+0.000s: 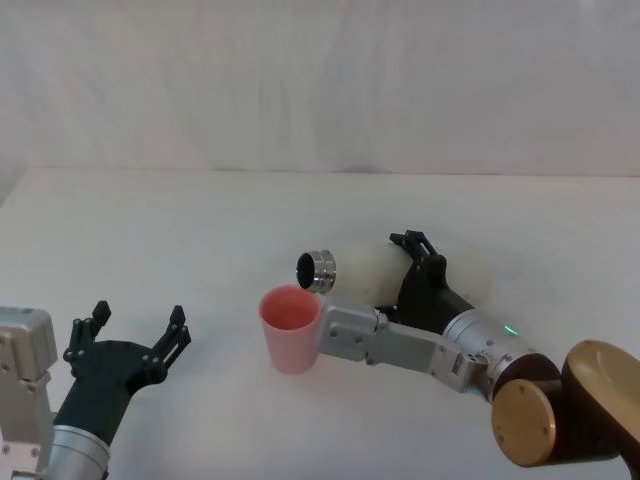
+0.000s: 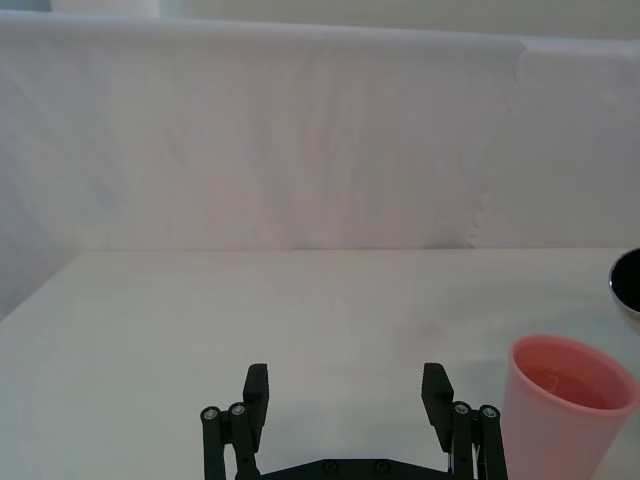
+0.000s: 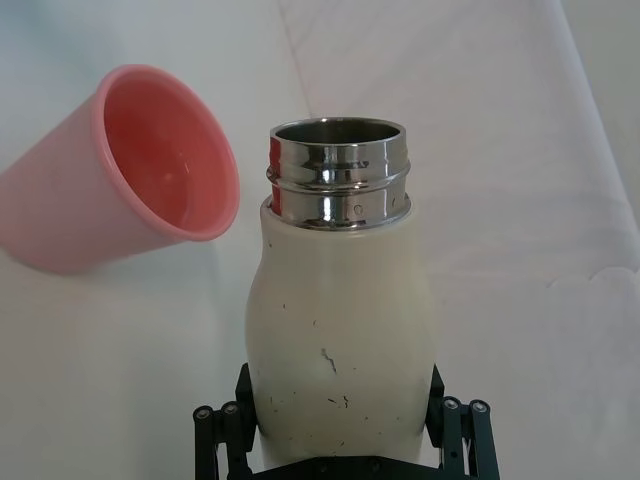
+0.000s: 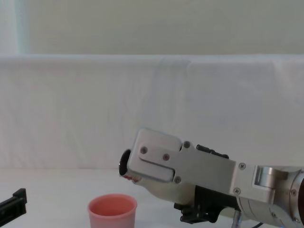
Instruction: Grasp the thermos with one hand and pour water into the cup lid.
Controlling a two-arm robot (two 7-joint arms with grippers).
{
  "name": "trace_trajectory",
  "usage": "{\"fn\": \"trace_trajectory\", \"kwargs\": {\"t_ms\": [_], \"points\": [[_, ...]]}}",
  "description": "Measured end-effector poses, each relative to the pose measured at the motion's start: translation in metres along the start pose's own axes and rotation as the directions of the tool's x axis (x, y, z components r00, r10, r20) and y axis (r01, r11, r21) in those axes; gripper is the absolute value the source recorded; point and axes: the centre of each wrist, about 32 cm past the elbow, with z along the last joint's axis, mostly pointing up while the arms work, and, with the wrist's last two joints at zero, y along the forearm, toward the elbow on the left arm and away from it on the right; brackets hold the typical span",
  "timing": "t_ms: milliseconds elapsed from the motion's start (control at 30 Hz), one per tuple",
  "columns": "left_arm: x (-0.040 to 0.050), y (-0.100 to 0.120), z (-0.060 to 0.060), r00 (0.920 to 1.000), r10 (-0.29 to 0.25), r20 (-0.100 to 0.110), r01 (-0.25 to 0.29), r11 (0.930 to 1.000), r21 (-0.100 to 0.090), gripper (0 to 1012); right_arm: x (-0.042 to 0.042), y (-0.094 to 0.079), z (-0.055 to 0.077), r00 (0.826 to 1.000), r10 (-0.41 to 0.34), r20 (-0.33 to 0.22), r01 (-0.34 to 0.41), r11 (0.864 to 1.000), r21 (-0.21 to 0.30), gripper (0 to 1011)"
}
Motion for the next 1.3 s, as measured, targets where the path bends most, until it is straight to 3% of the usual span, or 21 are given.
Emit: {"fn": "trace_trajectory", "kwargs": {"t_ms": [1300], "points": [[0.0000, 0.000, 0.000, 1.0000, 0.000, 0.000, 0.000, 1.0000, 0.000, 1001, -0.0008, 0.011, 0.006, 0.988, -0.015, 0.155, 0.022, 0.999, -0.043, 957]]}}
